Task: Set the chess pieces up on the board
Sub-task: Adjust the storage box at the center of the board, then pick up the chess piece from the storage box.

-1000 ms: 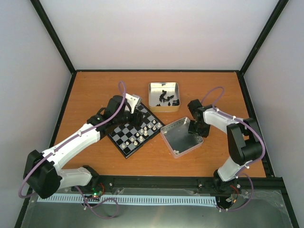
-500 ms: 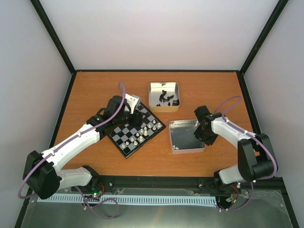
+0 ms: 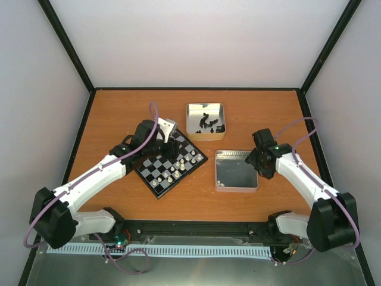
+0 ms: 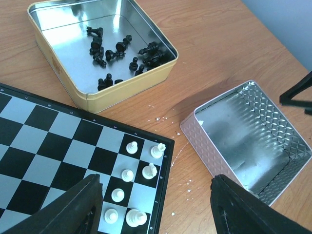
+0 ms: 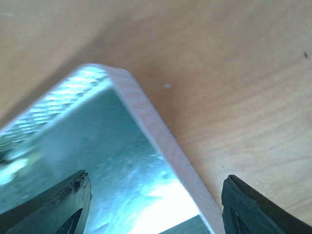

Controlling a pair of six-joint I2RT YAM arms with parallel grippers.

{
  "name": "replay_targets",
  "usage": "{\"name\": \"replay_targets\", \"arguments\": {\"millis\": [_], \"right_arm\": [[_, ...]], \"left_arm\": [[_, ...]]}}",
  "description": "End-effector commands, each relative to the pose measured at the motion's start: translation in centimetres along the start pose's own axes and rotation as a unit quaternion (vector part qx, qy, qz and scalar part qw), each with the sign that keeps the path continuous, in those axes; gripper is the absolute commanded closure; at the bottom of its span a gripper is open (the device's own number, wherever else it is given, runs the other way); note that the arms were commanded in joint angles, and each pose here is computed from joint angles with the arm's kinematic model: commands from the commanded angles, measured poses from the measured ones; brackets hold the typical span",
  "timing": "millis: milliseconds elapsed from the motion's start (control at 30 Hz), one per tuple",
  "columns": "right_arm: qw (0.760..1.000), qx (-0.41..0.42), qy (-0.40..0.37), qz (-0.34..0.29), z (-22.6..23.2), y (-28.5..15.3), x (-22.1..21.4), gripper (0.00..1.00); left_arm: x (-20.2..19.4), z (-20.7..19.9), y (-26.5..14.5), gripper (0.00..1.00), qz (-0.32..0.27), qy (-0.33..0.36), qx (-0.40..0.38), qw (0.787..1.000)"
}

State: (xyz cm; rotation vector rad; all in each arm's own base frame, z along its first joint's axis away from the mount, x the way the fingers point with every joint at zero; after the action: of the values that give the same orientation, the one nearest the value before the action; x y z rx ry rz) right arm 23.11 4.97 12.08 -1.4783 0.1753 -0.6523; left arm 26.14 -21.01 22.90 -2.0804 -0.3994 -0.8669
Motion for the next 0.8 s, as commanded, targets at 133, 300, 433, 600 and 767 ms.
{"name": "replay_targets", "arguments": {"millis": [133,300,433,600,767], "right_arm": [[0.97,0.156,-0.184,0.026,4.6,-3.3,-0.4,0.33],[0.927,0.207,-0.299,0.094,8.0,-2.7,-4.7,0.39],[0.911,0.209,-0.33,0.134,8.8,-1.4,-6.6,0.52],[0.901,0.197,-0.35,0.163,9.1,-0.3,-7.8,0.58],[0.885,0.201,-0.379,0.18,9.6,0.6,-8.9,0.56]], "left_arm": [[1.3,-0.5,-0.3,0.39,-0.013,0.004,-0.008,1.0],[1.2,-0.5,-0.3,0.39,-0.012,0.004,-0.007,1.0],[1.2,-0.4,-0.4,0.39,-0.015,0.005,-0.004,1.0],[1.1,-0.3,-0.4,0.39,-0.015,0.005,-0.002,1.0],[1.1,-0.2,-0.4,0.39,-0.02,0.002,0.0,1.0]]}}
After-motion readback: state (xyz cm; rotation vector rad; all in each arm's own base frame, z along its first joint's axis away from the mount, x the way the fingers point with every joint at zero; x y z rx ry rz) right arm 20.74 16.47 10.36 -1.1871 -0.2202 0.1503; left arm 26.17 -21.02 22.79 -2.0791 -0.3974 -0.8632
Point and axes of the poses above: each gripper's point midway between its finger pads, its own y axis out along the fingers, its own z axis along the line the jaws close on, x = y × z, the point moved 5 cm from there along -y, back along the fingers, and after that the axes turned 10 degrees about -y, right-handed, at the moved point
